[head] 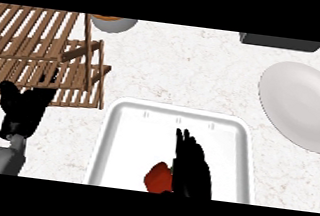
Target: Pick the bell pepper from the tray and place it in the plate
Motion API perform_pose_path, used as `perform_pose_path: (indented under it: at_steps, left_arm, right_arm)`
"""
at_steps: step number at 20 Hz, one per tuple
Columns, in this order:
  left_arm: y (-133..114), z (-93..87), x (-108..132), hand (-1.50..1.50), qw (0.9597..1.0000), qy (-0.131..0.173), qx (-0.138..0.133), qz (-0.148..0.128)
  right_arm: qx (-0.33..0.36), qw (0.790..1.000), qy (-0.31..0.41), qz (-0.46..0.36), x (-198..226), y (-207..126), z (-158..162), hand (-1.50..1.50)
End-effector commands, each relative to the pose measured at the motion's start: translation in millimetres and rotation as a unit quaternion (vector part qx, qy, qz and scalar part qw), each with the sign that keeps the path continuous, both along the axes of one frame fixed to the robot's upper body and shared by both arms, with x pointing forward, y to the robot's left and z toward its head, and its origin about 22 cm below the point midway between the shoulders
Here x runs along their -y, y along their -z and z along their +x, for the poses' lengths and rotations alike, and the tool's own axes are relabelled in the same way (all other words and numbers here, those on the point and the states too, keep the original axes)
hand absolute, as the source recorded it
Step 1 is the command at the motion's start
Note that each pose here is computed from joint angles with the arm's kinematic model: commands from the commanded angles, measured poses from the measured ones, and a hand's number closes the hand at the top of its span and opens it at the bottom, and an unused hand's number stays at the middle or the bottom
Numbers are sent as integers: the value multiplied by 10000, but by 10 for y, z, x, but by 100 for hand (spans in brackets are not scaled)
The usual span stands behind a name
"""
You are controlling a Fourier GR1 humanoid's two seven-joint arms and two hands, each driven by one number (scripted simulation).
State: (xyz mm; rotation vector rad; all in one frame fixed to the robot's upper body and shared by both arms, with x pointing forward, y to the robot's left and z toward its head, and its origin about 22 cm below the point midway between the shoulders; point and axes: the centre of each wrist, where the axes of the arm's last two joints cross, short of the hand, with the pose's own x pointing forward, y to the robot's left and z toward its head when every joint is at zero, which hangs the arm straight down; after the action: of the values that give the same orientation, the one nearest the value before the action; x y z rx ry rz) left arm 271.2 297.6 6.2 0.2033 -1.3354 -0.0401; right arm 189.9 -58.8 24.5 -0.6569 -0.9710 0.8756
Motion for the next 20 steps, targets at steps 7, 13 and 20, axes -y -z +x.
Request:
perform_pose_path:
  at_steps: [7, 13, 20]
  left_arm:
    - [-180, 152, 216, 0, 9992, 292, 275, -3]
    - [-74, 159, 242, 0, 9992, 218, 333, -26]
    - [-44, 28, 122, 0, 9990, 330, 306, 33]
  right_arm:
    - [-157, 9974, -705, 31, -161, 86, 104, 150]
    - [-1, 9984, -550, 118, -164, 157, 139, 150]
    - [395, 9305, -3628, 304, 688, -25, 127, 150]
